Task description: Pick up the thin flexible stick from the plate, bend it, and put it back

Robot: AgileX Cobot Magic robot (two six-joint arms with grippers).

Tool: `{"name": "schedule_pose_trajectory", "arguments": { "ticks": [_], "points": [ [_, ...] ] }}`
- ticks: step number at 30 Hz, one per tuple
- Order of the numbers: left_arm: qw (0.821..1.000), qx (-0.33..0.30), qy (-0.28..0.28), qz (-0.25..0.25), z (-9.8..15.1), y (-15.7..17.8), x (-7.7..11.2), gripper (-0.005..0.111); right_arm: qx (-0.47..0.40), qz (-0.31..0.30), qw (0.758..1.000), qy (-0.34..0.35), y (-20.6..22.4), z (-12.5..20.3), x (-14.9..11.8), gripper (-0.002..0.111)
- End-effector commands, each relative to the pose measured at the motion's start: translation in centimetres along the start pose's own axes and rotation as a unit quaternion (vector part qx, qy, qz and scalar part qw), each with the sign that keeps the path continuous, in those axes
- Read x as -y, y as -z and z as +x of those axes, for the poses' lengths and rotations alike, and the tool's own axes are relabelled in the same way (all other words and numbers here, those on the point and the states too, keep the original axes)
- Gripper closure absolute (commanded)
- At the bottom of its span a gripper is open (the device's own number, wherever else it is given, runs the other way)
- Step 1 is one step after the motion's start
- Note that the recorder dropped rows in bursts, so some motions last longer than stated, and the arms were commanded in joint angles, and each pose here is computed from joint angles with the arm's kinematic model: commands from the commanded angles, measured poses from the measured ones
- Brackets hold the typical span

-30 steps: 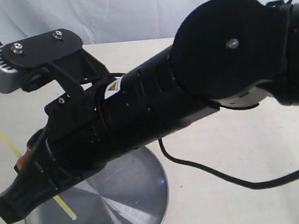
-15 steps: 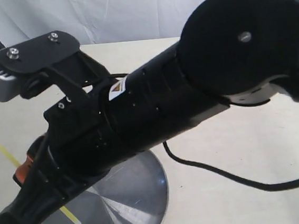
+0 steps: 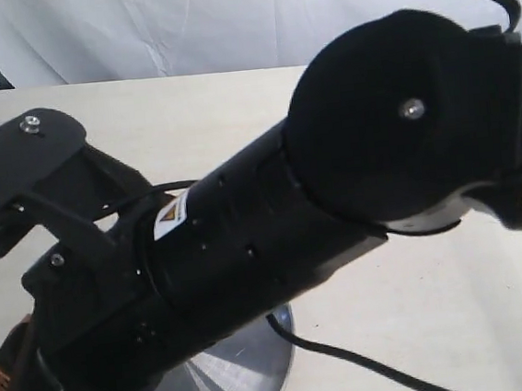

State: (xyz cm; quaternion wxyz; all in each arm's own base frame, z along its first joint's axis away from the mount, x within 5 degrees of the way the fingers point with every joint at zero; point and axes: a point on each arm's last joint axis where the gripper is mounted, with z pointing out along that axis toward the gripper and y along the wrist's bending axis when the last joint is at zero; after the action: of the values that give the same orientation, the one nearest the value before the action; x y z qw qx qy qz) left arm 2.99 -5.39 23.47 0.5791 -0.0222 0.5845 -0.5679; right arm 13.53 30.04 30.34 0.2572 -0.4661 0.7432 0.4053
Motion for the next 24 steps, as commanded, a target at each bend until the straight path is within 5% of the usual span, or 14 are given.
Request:
{"name": "schedule_pose_trajectory", "arguments": {
  "ticks": [1, 7, 14, 19, 24],
  "points": [
    [1.000, -0.020, -0.019, 0.007, 0.4, 0.0, 0.1, 0.106, 0.013, -0.011, 1.000, -0.006, 0.2, -0.2, -0.4, 0.109],
    [0.985, -0.104, -0.132, -0.028, 1.8, 0.2, -0.8, 0.106, 0.045, -0.079, 0.996, -0.016, 2.9, -2.4, -3.0, 0.109],
    [0.996, -0.063, -0.059, 0.014, 1.2, 0.1, 0.1, 0.106, 0.018, -0.061, 0.998, 0.018, 2.3, -2.1, -2.6, 0.109],
    [0.999, -0.021, -0.004, 0.038, 0.4, 0.1, 0.7, 0.106, -0.035, -0.023, 0.999, -0.018, 0.3, -0.9, -0.9, 0.109],
    [0.999, -0.022, -0.003, 0.041, 0.5, 0.1, 0.7, 0.106, -0.063, -0.015, 0.998, -0.027, -1.5, -0.1, 0.2, 0.109]
  ]
}}
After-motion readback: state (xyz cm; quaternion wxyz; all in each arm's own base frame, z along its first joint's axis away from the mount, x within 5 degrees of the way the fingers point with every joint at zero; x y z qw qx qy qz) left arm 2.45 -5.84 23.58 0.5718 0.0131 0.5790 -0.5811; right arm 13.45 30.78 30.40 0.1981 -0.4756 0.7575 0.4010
